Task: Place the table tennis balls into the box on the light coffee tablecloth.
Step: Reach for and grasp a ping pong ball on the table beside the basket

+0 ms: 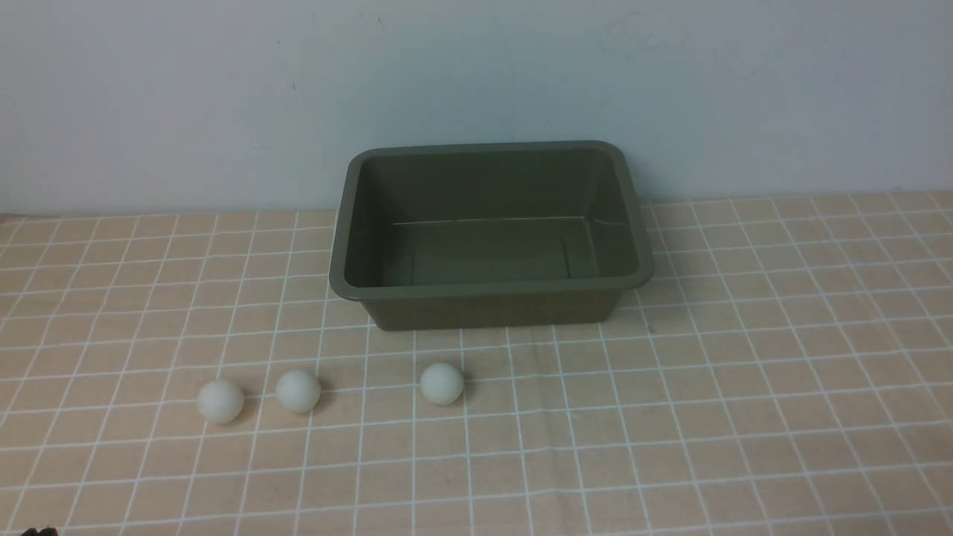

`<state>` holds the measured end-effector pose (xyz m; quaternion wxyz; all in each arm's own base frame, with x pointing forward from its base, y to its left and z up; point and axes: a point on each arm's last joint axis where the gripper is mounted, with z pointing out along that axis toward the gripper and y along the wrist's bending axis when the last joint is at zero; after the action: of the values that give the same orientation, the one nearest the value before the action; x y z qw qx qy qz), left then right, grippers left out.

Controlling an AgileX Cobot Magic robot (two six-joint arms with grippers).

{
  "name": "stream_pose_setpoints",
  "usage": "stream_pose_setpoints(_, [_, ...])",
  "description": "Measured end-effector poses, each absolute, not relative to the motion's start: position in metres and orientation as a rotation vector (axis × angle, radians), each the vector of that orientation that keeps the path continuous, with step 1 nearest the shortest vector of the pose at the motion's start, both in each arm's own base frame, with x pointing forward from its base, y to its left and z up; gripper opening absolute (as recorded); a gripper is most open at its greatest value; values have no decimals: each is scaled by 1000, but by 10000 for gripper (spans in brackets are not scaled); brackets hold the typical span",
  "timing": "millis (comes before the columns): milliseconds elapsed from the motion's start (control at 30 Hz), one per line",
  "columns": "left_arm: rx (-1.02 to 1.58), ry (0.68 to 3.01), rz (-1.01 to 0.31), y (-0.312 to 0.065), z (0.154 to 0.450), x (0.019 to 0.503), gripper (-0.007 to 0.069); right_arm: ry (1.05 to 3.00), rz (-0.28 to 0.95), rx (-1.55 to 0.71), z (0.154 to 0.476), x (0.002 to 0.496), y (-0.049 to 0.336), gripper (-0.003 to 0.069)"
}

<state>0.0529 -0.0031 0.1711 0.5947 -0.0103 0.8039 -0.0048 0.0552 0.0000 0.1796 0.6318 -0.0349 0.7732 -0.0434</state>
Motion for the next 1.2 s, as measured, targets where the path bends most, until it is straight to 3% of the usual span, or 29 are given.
stream_pose_setpoints(100, [-42, 1867, -34, -4, 171, 53, -14, 1769, -99, -80, 180, 55, 0, -18])
stream_pose_setpoints(200, [-165, 1854, -197, -8, 172, 53, -14, 1769, -99, -80, 180, 55, 0, -18])
stream_pose_setpoints(267, [-326, 1837, -423, -15, 173, 53, -14, 1769, -99, -80, 180, 55, 0, -18])
stream_pose_setpoints(300, [-340, 1835, -443, -15, 173, 53, -14, 1769, -99, -80, 180, 55, 0, -18])
stream_pose_setpoints(333, [-436, 1813, -601, -20, 175, 52, -14, 1769, -99, -80, 180, 55, 0, -18])
stream_pose_setpoints(400, [-543, 1763, -777, -25, 179, 52, -14, 1769, -99, -80, 180, 55, 0, -18])
stream_pose_setpoints(433, [-543, 1763, -777, -25, 179, 52, -14, 1769, -99, -80, 180, 55, 0, -18])
stream_pose_setpoints(467, [-599, 1722, -871, -27, 182, 52, -14, 1769, -99, -80, 180, 55, 0, -18])
stream_pose_setpoints(567, [-667, 1652, -978, -28, 187, 53, -14, 1769, -99, -80, 180, 55, 0, -18])
stream_pose_setpoints(1033, [-1012, 1283, -1279, -16, 205, 56, -14, 1769, -99, -80, 180, 55, 0, -18])
stream_pose_setpoints(1100, [-1040, 1245, -1278, -13, 206, 56, -14, 1769, -99, -80, 180, 55, 0, -18])
stream_pose_setpoints(1200, [-950, 1213, -1160, -8, 223, 54, -14, 1769, -99, -80, 180, 55, 0, -18])
